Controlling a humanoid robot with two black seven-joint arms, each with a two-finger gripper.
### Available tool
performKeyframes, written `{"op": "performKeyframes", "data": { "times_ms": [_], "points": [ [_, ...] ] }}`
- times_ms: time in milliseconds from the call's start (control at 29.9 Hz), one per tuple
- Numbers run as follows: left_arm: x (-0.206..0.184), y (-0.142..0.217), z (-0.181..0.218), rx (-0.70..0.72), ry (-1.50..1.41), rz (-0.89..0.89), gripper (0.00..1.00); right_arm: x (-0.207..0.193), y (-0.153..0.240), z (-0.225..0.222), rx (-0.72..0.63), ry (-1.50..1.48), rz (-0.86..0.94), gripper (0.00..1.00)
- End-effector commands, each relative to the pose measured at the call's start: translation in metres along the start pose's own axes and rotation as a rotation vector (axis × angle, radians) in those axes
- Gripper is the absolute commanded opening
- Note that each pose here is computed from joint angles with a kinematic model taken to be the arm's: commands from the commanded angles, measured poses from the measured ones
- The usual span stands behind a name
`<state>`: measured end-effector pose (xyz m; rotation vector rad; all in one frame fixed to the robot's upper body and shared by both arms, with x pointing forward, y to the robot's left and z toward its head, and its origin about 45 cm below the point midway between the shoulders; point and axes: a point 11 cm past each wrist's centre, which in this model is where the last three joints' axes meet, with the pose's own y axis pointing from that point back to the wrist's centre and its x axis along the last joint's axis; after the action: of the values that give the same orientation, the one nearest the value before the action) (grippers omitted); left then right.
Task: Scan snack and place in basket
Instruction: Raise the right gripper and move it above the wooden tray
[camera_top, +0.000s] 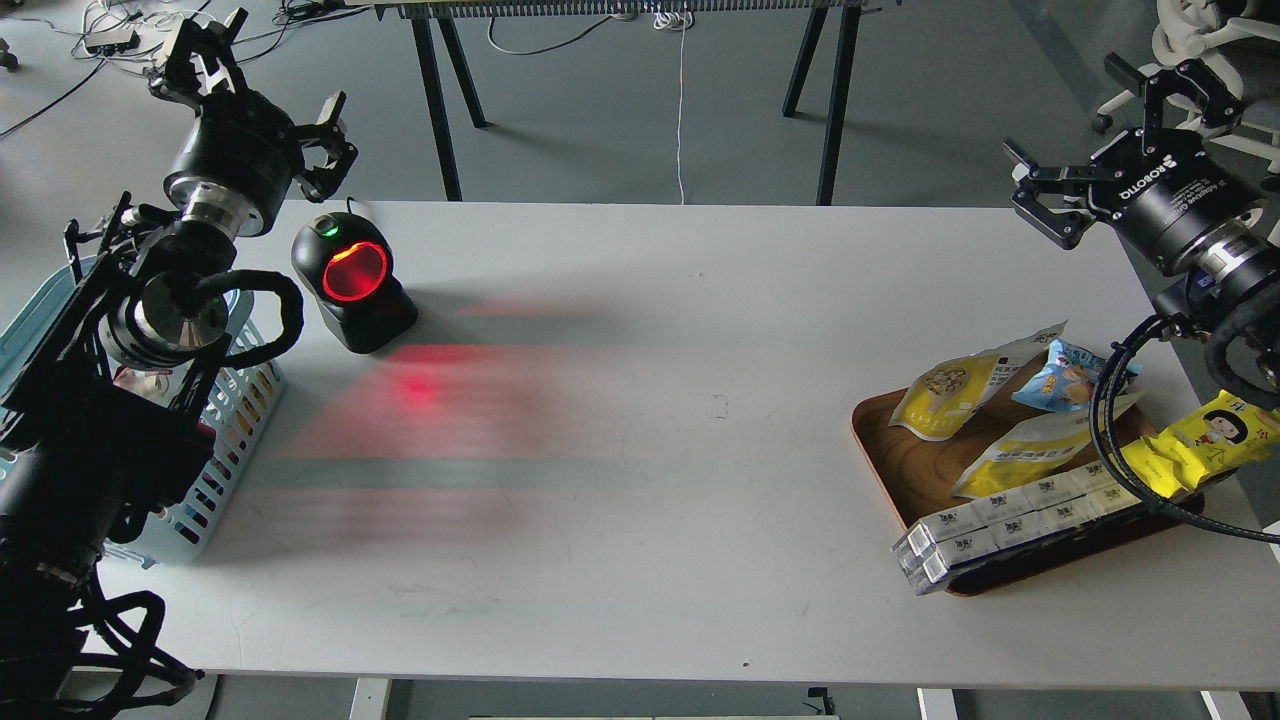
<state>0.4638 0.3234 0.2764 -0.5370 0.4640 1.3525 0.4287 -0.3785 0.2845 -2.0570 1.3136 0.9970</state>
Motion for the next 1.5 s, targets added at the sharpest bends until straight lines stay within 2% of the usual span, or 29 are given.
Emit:
{"op": "performKeyframes", "data": {
  "times_ms": [0, 801, 1102, 1302, 1469],
  "points": [
    [0.000, 0.000, 0.001, 0.000, -0.003, 0.001, 1.00, 0.000, -0.001, 0.002, -0.003, -0.001, -0.002, 0.99],
    [0.001, 0.001, 0.002, -0.002, -0.006, -0.005, 1.00, -0.012, -0.005, 0.004, -0.028, 0.014, -0.017, 0.99],
    [0.001, 0.001, 0.003, -0.003, -0.010, -0.001, 1.00, -0.040, -0.014, -0.026, -0.076, 0.204, -0.004, 0.99],
    [0.002, 0.002, 0.004, -0.013, -0.009, -0.001, 1.00, -0.076, -0.029, -0.037, -0.181, 0.380, -0.012, 0.99],
    [0.001, 0.001, 0.005, -0.022, -0.004, -0.004, 1.00, -0.106, -0.040, -0.012, -0.399, 0.636, 0.017, 0.99]
  ]
}}
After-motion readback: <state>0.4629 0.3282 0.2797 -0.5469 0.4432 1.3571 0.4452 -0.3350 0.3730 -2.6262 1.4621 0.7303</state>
